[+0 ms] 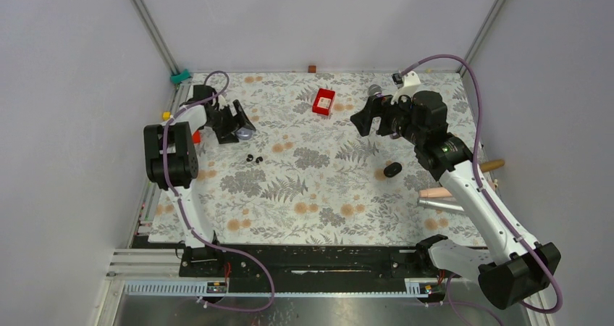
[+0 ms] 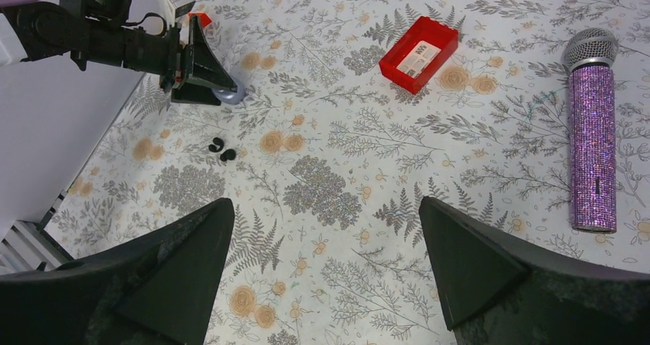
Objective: Insert the wireless bluetooth earbuds into the charging case
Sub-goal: Place the charging case with the earbuds at the corner of the board, then pick up the charging case from the center of the board.
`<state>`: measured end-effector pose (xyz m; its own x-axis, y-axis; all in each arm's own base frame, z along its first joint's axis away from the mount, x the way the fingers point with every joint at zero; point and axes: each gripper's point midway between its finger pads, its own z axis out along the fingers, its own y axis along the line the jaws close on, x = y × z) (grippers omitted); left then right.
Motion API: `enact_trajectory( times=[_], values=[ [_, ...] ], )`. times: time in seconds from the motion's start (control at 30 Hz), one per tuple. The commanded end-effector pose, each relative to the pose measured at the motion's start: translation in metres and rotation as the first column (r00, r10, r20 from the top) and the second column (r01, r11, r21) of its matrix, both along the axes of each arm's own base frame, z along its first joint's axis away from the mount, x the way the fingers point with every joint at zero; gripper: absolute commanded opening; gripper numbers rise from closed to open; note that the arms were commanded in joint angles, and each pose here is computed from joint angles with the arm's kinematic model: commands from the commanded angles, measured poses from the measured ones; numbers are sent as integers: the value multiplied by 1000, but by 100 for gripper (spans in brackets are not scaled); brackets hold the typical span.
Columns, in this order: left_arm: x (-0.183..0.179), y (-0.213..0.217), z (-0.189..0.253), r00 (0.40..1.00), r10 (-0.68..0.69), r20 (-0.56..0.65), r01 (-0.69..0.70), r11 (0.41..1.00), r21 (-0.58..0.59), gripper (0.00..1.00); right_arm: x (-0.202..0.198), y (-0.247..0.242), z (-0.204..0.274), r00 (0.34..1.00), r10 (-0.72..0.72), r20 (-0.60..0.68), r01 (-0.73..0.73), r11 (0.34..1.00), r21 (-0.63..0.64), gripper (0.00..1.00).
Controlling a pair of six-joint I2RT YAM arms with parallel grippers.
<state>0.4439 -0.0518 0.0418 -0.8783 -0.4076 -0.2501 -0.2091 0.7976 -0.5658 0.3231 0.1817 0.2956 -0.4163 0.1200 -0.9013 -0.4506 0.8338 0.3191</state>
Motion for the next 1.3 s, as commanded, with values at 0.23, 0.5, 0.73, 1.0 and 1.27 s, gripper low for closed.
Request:
enact_trajectory(
  times=[0.23,0.5,0.73,1.0,1.27],
  values=[
    [-8,27,29,998,44,36,-46,997,67,99,7,-48,29,983,-97,153,132,963,-234,100],
    [-17,43,91,978,4,209,-38,987,156,99,-10,-101,-47,999,-36,21,41,753,-657,100],
    [-50,46,188,831,-140,538,-43,949,313,99,-29,-140,-143,965,40,-260,-240,536,-809,99],
    [-123,-13,250,574,-385,723,225,923,313,99,-2,-166,-193,892,-47,-449,-370,494,-787,96],
    [-151,-23,247,486,-443,753,258,896,361,99,39,-173,-215,868,-177,-464,-313,530,-788,92]
  ],
)
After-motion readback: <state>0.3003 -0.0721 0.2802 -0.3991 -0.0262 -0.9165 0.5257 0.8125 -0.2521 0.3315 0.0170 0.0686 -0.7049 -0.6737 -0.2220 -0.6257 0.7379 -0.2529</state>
